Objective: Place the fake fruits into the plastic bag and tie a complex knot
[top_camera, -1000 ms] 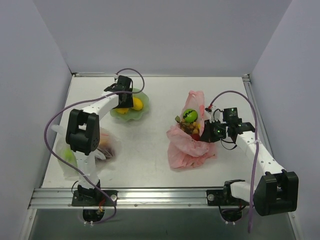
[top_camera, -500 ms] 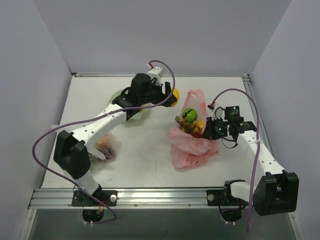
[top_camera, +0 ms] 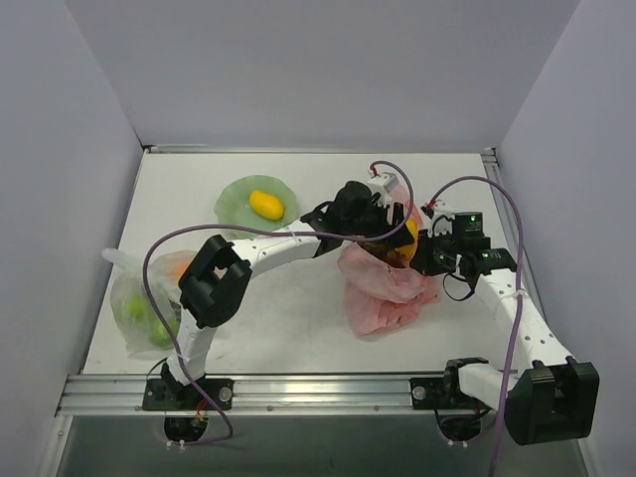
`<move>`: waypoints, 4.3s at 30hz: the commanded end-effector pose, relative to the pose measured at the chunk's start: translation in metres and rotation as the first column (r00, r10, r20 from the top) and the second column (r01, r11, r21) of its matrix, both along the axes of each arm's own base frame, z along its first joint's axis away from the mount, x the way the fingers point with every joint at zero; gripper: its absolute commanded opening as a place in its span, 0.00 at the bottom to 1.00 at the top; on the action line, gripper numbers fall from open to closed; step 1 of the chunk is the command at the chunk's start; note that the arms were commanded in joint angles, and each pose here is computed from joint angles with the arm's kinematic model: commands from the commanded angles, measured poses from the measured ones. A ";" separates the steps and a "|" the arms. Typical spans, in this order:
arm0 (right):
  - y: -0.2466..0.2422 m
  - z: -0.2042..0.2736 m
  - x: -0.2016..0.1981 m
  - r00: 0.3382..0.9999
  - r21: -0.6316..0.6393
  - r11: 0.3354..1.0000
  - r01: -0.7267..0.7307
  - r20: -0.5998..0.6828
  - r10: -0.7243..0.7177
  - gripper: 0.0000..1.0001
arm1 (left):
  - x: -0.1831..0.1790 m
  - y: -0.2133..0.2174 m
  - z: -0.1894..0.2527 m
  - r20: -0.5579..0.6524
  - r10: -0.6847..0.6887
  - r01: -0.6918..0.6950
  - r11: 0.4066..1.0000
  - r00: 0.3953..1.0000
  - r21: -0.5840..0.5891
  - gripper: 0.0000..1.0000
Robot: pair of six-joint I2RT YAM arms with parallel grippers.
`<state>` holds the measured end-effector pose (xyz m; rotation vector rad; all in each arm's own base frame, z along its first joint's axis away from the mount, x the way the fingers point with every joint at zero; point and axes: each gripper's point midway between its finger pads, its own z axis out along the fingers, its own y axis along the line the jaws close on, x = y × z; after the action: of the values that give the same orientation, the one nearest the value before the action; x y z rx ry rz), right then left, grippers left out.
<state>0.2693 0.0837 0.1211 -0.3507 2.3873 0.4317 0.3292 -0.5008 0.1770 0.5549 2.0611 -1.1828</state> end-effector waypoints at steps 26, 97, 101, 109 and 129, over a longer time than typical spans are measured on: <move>-0.010 -0.001 -0.004 1.000 -0.022 1.000 0.004 0.025 -0.003 0.00 | 0.083 0.270 0.083 0.344 0.184 -0.296 0.905 0.921 0.306 0.97; -0.006 0.013 0.006 0.998 0.009 1.000 0.023 0.055 -0.023 0.00 | 0.069 0.116 0.150 0.584 -0.323 0.309 0.942 0.745 0.127 0.43; -0.007 0.023 0.006 0.996 0.021 0.999 0.032 0.083 -0.034 0.00 | 0.048 0.075 0.144 0.455 -0.238 0.295 0.954 0.858 -0.059 0.43; 0.001 0.031 0.005 0.995 0.075 0.997 0.013 0.100 -0.020 0.00 | -0.022 0.016 0.069 0.104 -0.333 0.348 0.910 0.937 -0.224 0.43; 0.003 0.028 -0.018 0.996 0.103 0.994 -0.021 0.085 0.012 0.00 | -0.076 0.044 -0.005 -0.037 -0.309 0.309 0.951 0.950 0.004 0.95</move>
<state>0.2570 0.0860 0.1459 -0.3069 2.2906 0.5234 0.2374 -0.4558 0.1157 0.8427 2.2347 -1.4044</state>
